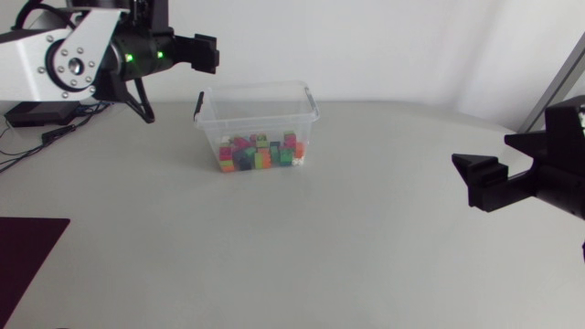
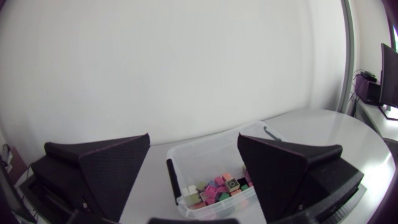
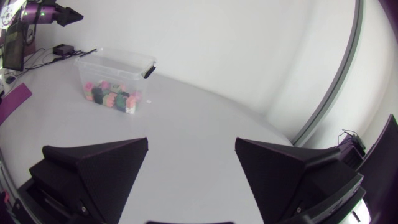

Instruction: Place the duplo bricks in the container

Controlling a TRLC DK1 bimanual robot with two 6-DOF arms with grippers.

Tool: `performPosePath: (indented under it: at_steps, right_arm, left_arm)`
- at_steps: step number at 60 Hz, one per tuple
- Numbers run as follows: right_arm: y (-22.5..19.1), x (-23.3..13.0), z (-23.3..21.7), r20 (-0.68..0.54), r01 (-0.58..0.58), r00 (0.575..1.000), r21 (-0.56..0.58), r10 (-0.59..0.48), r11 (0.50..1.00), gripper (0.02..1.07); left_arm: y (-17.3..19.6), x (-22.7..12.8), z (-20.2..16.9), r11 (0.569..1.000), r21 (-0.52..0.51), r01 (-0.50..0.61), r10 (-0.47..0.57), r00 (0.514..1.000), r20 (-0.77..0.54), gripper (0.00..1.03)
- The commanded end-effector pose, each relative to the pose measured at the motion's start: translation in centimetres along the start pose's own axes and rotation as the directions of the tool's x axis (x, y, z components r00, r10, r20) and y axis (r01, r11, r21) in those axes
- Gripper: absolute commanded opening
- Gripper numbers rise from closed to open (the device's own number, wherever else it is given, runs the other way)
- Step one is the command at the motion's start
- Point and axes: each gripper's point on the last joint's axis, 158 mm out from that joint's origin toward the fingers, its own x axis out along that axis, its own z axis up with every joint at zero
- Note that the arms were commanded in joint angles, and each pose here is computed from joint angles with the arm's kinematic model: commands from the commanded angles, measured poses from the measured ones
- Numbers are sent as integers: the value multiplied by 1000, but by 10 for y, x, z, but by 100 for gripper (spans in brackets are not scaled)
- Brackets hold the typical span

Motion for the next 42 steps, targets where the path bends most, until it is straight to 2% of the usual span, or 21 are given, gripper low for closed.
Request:
performPosePath:
  at_steps: [1,42]
  right_arm:
    - [-3,0,-9,5,19,1000,-21,-19,1000,103]
    - [-22,-23,-29,111,147,984,-43,-141,988,103]
  left_arm:
    - [10,-14,-13,1000,25,-19,19,1000,-13,99]
    - [54,-124,-53,994,-13,-111,112,991,70,99]
